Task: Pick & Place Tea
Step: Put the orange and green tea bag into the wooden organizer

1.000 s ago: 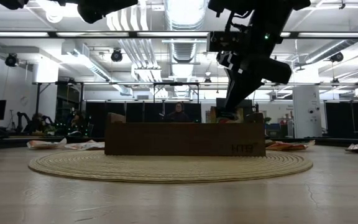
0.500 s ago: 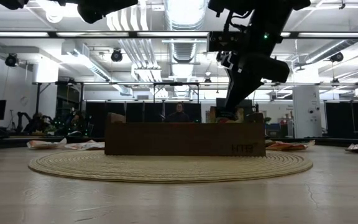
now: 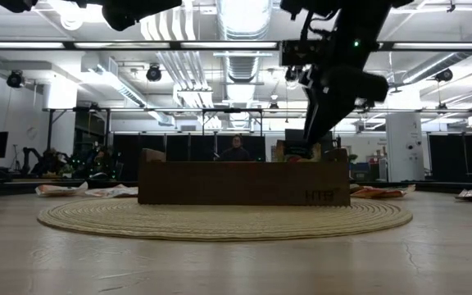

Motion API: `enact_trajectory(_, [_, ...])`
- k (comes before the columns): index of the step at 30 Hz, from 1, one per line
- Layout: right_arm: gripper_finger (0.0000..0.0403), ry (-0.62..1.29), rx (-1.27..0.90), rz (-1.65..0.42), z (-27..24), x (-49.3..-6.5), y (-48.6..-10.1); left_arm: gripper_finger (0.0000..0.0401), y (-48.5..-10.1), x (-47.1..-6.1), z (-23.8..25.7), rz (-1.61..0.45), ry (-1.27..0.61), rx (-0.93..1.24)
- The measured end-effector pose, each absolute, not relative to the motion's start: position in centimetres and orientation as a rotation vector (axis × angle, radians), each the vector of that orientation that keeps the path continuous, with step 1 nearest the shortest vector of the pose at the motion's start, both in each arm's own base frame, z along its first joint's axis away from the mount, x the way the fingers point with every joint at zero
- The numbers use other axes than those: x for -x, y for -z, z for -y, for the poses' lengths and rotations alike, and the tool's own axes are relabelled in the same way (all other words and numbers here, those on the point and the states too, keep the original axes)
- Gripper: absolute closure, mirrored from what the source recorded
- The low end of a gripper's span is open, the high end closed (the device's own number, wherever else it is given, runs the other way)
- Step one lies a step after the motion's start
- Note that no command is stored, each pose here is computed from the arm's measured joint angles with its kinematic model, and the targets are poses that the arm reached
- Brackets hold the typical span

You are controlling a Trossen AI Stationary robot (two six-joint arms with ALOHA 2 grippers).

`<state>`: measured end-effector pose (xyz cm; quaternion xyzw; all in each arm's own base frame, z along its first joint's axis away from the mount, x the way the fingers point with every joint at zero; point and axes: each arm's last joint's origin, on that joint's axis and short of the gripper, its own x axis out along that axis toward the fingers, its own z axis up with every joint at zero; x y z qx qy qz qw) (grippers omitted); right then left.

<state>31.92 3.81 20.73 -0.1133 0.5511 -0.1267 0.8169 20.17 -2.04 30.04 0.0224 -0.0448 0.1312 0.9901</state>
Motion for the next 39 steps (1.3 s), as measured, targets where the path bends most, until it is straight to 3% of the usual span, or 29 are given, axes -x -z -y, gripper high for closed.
enact_trajectory(8, [0.024, 0.327, 0.152, -1.128, -3.5, -29.8, -22.9, 0.0277, -30.0, -20.2, 2.0, 0.09, -0.261, -0.045])
enact_trajectory(16, [0.0243, 0.465, 0.099, -1.141, -2.1, -24.8, -21.4, 0.0277, -30.0, -20.2, 2.0, 0.09, -0.26, -0.045])
enact_trajectory(27, [0.023, 0.758, -0.271, -0.967, 1.8, -17.9, -20.7, 0.0277, -30.0, -20.2, 2.0, 0.09, -0.261, -0.045])
enact_trajectory(39, [0.0199, 0.838, -0.552, -1.009, 5.5, -14.7, -17.1, 0.0277, -30.0, -20.2, 2.0, 0.091, -0.261, -0.045])
